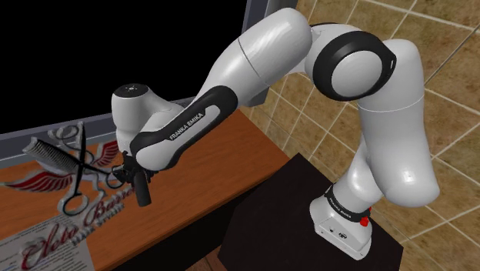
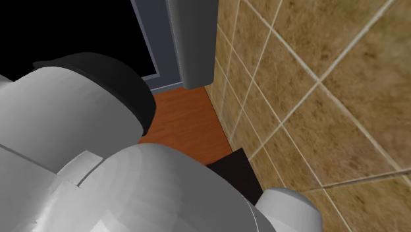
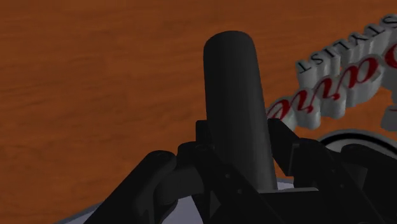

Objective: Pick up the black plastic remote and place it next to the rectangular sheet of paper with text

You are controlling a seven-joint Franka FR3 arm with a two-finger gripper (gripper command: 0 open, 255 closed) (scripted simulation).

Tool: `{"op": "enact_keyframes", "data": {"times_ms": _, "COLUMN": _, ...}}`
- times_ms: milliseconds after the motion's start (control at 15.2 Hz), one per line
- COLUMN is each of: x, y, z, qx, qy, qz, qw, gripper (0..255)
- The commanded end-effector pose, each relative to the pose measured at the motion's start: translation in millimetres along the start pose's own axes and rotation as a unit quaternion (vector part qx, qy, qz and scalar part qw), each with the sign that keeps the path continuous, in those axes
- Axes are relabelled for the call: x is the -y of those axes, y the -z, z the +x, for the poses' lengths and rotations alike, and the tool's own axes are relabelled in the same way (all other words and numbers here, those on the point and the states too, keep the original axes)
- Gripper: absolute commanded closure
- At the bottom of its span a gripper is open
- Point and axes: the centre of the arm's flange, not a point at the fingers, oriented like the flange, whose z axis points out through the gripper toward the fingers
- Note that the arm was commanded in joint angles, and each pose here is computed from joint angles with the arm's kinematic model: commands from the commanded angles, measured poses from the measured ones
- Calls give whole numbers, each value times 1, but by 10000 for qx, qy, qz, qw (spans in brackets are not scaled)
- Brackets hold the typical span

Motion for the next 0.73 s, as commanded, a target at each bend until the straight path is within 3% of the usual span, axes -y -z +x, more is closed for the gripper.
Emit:
{"op": "enact_keyframes", "data": {"times_ms": 0, "x": -2, "y": -15, "z": -3, "qx": 41, "qy": 11, "qz": -38, "qw": 10000, "gripper": 255}}
{"op": "enact_keyframes", "data": {"times_ms": 330, "x": -4, "y": -40, "z": -3, "qx": 41, "qy": 11, "qz": -38, "qw": 10000, "gripper": 255}}
{"op": "enact_keyframes", "data": {"times_ms": 660, "x": -4, "y": -40, "z": -3, "qx": 41, "qy": 11, "qz": -38, "qw": 10000, "gripper": 255}}
